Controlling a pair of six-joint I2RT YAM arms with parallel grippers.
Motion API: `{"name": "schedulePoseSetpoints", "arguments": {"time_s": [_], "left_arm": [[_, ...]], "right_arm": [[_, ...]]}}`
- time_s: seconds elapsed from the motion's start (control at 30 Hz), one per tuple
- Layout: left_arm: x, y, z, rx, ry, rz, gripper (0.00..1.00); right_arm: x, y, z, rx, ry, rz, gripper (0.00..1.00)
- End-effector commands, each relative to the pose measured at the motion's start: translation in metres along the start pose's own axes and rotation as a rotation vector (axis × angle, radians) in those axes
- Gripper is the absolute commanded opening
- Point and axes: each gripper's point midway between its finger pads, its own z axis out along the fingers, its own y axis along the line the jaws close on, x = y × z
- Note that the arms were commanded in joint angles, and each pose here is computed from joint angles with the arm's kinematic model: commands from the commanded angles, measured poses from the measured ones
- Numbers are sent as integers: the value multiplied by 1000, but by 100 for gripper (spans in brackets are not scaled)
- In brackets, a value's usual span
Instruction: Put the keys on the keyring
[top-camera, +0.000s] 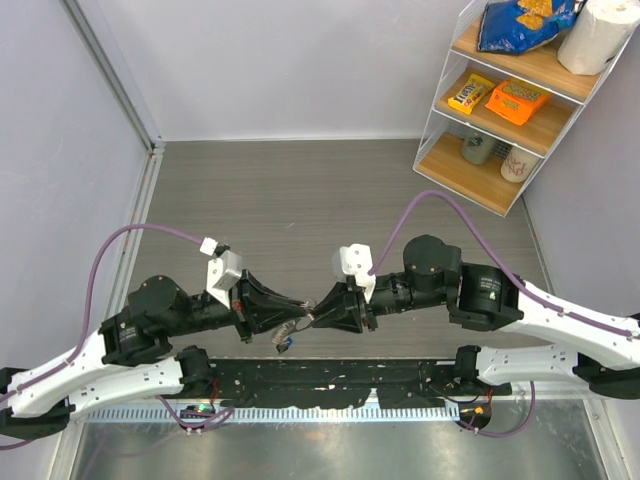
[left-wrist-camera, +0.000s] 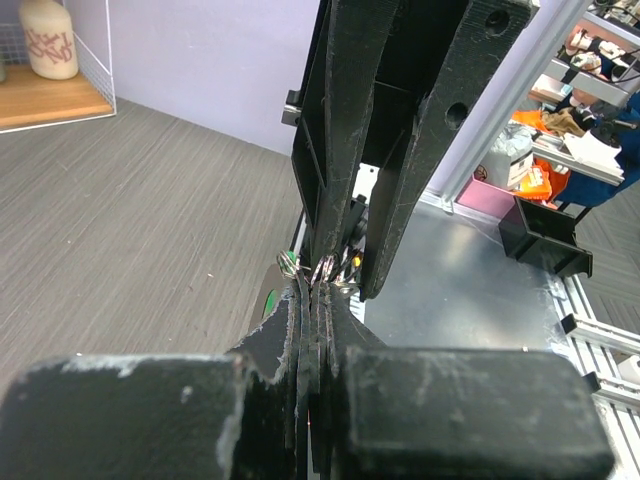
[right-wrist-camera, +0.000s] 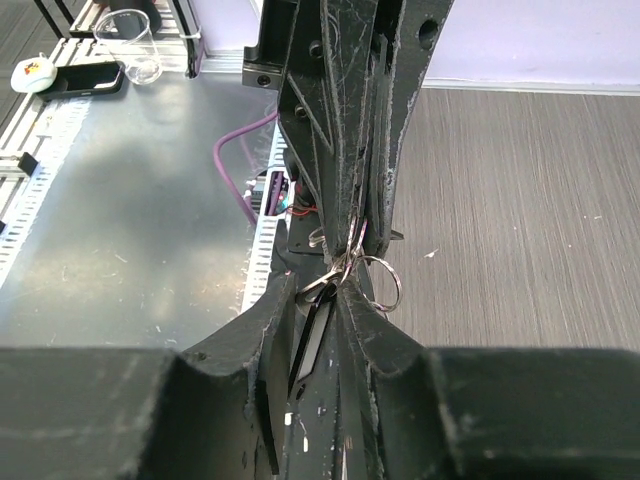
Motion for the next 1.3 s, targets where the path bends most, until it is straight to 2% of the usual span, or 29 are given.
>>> {"name": "schedulePoseSetpoints", "arguments": {"time_s": [0.0, 0.4, 0.5, 0.7, 0.9, 1.0, 1.1, 1.13, 1.2, 1.27], "left_arm": [[-21, -8, 1, 36, -84, 18, 0], [-21, -10, -2, 43, -91, 15, 0], [-20, -10, -3, 43, -91, 17, 0], [-22, -11, -6, 42, -97, 21, 0], [-25, -12, -10, 40, -106, 24, 0], [-26, -11, -12, 35, -111, 27, 0], [-27, -11, -13, 31, -112, 35, 0], [-27, -11, -14, 29, -111, 36, 0], [-28, -11, -14, 28, -112, 40, 0], [-28, -10, -15, 24, -114, 44, 0]], "right_arm": [[-44, -7, 1, 35, -134, -44, 27], [-64, -17, -1, 93, -203, -54, 29], [-70, -19, -5, 113, -222, -59, 35], [-74, -22, -18, 157, -231, -61, 41], [-74, -43, -39, 312, -237, -29, 57], [-76, -55, -56, 420, -285, 66, 66], [-75, -62, -73, 495, -332, 126, 67], [-72, -61, -72, 487, -342, 133, 74], [-70, -53, -75, 449, -364, 106, 95], [-67, -47, -81, 428, -381, 22, 96]]}}
